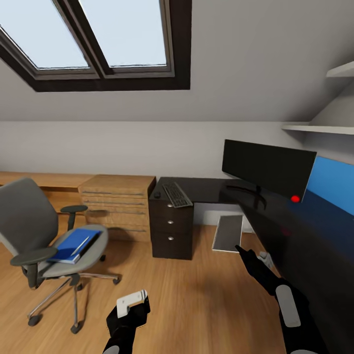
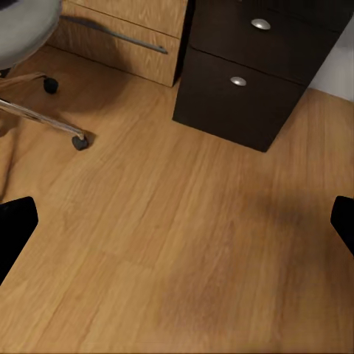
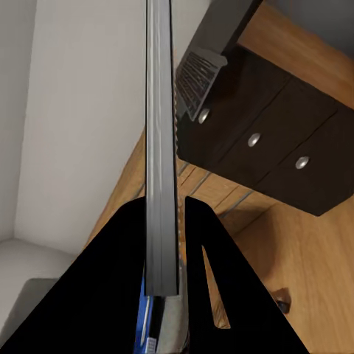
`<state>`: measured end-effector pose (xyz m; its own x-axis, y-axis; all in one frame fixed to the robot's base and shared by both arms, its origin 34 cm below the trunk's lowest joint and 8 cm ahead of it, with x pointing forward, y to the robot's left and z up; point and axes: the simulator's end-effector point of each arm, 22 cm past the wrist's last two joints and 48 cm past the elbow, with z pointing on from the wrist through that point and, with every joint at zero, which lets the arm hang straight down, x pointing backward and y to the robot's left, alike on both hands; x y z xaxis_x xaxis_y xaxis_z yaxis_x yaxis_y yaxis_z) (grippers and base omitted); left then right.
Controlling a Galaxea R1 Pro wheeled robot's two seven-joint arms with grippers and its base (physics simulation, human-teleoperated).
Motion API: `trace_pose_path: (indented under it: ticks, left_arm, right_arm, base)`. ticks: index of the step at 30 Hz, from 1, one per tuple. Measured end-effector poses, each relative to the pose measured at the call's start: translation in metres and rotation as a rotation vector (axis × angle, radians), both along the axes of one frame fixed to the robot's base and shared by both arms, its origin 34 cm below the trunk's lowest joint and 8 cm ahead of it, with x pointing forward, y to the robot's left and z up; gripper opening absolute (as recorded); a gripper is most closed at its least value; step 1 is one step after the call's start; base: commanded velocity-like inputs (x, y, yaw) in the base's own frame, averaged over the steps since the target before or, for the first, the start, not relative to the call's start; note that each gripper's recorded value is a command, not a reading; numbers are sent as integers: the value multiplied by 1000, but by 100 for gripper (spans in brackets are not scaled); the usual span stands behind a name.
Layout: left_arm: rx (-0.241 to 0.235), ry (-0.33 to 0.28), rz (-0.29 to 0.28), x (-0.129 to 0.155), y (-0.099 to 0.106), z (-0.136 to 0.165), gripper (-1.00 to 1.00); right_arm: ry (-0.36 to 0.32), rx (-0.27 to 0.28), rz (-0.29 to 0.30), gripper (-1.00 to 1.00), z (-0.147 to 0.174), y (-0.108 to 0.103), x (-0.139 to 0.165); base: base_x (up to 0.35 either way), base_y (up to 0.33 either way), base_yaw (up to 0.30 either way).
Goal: In the bedroom, organize the workspace by keeping the computer under the desk, ensuring the monitor is on the desk, placing the keyboard on the desk next to the monitor, placing the mouse on the desk next to the keyboard, moving the folder from the swivel chair onto the desk next to the mouse, stacking the notebook on top of the folder with the pen on top of the notebook, and positioning the swivel chair next to the desk.
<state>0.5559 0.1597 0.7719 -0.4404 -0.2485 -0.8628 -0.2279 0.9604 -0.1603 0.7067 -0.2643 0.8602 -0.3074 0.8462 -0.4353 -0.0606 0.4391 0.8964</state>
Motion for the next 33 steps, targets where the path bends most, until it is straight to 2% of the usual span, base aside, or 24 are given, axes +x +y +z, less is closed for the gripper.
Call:
trace_pose_path:
  ticks: [33]
  left_arm:
    - [1, 2, -3, 2, -1, 55, 100]
  right_arm:
    - [-1, -3, -5, -100, 55, -3, 2]
  base:
    - [328, 0, 0]
